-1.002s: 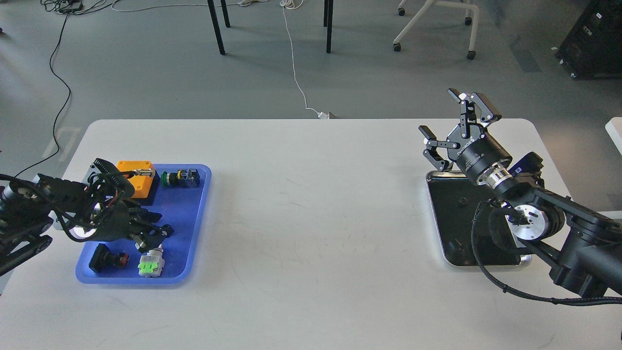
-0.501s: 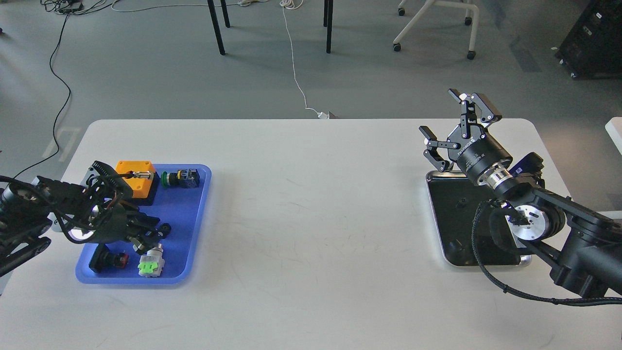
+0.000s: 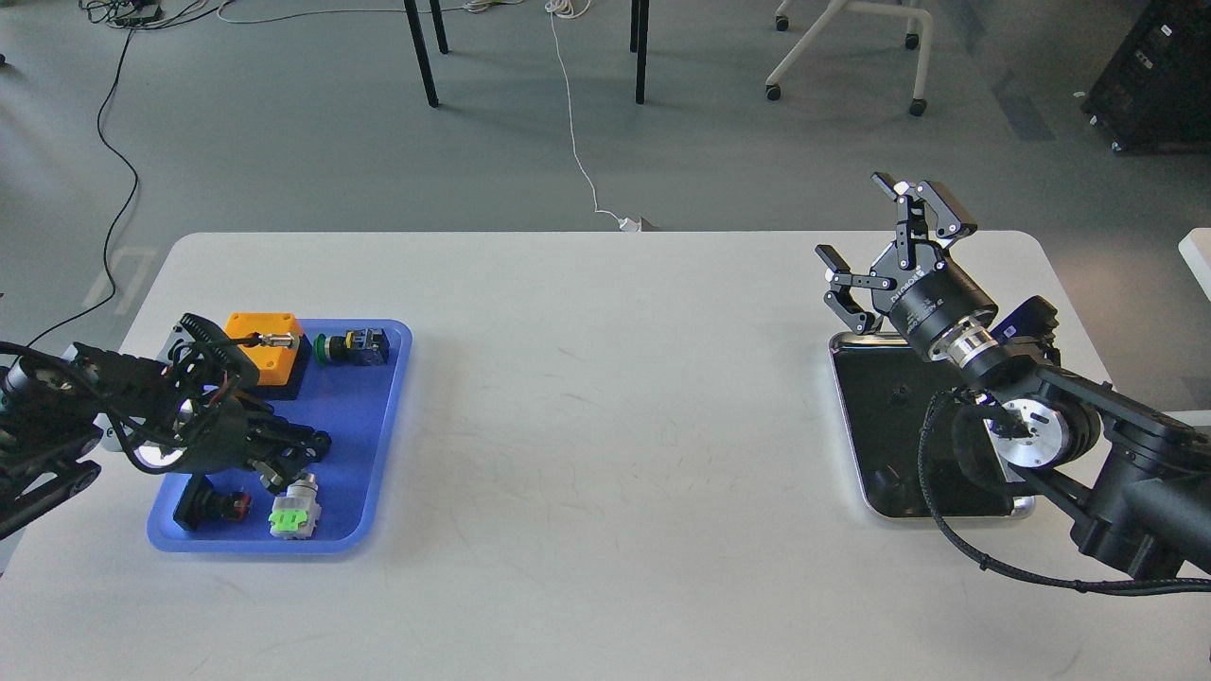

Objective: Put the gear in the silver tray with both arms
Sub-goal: 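Lower the left gripper into the blue tray and grasp another black gear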

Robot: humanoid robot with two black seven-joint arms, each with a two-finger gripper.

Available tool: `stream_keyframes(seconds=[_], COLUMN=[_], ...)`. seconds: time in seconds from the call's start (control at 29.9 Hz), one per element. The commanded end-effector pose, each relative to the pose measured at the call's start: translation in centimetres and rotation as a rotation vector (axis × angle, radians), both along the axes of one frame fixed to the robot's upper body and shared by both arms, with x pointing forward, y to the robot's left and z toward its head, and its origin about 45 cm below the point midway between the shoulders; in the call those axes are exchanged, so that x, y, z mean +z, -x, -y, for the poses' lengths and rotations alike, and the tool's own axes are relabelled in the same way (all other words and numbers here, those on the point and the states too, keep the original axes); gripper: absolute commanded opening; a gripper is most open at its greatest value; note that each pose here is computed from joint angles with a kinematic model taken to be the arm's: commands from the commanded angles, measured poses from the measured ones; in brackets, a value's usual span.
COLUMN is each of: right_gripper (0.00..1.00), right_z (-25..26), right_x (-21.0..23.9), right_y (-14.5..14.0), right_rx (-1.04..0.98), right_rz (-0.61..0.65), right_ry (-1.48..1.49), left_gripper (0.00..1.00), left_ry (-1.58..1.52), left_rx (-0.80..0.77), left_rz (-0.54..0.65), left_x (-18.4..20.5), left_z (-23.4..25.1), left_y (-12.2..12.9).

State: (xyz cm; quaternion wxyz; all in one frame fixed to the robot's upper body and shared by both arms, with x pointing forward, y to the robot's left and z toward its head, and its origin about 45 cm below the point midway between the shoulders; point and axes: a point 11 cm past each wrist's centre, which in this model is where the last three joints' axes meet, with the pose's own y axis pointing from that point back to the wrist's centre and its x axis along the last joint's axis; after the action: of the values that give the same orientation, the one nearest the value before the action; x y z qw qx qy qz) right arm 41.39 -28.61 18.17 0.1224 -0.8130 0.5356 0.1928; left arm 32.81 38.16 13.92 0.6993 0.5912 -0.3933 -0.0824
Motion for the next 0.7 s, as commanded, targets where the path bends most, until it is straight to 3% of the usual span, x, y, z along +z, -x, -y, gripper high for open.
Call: stream_keyframes(seconds=[0.0, 0.43, 0.67], right_gripper=[0.96, 0.96, 0.96], right_z=[0.0, 0.0, 0.0], right_x=[0.0, 0.0, 0.1], right_y=[0.0, 0.0, 0.0], right_rx=[0.000, 0.000, 0.000], right_rz=[0.000, 0.000, 0.001], right_ry=[0.000, 0.000, 0.000], left_gripper=[0.16, 0.13, 0.13], left_ry=[-0.001, 0.003, 0.041], left_rx=[0.001, -0.008, -0.088], left_rz=[0.003, 0.022, 0.094], left_x=[0.1, 0.8, 3.9], left_z=[-0.1, 0.3, 3.4], left_y=[-0.1, -0.7, -2.7])
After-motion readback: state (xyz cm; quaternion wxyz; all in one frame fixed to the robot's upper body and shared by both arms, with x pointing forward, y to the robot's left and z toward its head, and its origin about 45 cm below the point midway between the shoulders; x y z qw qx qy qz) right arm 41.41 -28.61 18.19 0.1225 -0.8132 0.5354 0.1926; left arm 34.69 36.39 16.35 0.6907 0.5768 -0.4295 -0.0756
